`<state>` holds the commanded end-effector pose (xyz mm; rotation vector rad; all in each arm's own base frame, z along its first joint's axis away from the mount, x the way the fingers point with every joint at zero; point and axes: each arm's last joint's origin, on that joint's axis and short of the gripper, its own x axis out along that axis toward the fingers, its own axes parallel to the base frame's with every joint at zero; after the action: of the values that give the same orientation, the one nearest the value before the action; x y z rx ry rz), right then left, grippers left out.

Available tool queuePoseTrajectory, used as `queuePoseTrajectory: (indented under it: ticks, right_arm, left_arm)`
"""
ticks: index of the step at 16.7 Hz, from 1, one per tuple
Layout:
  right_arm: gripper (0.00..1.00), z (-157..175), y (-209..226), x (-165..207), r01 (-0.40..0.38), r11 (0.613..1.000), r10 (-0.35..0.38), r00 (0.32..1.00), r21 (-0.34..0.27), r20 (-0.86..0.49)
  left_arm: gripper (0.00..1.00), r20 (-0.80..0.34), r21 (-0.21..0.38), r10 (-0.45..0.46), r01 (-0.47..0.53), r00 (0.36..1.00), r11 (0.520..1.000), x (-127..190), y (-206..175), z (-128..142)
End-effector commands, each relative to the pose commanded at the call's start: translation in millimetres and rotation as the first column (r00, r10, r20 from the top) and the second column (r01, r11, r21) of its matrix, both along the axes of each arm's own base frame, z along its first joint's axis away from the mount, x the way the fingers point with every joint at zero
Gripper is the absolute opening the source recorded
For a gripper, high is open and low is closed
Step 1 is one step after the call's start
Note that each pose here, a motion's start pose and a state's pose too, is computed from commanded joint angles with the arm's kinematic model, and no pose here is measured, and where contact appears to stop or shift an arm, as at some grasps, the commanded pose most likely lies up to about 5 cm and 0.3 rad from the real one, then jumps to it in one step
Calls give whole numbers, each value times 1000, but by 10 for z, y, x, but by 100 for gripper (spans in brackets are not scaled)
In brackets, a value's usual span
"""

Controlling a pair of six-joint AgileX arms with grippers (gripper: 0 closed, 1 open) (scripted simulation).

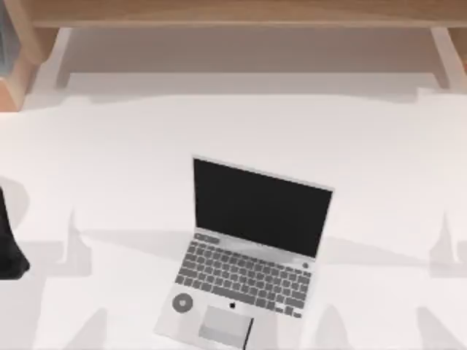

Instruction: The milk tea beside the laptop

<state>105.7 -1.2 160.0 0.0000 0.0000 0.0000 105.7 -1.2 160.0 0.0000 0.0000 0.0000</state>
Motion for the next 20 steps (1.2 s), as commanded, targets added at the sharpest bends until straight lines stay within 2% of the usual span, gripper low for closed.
queuePoseTrajectory:
  ticks: [5, 10, 15, 20]
  right_arm:
    - [100, 0, 0, 0, 0, 1000, 0, 1000, 0, 0]
    - [100, 0, 0, 0, 0, 1000, 0, 1000, 0, 0]
    - [100, 0, 0, 0, 0, 1000, 0, 1000, 0, 0]
    - [100, 0, 0, 0, 0, 1000, 0, 1000, 0, 0]
  left_arm:
    - [100, -10, 11, 0, 0, 1000, 1000, 32, 28, 22]
    - [100, -70, 40, -4, 6, 998, 999, 212, 185, 89]
    - [100, -135, 49, -8, 14, 991, 999, 470, 525, 79]
    - [100, -186, 31, -22, 28, 982, 999, 639, 990, -115]
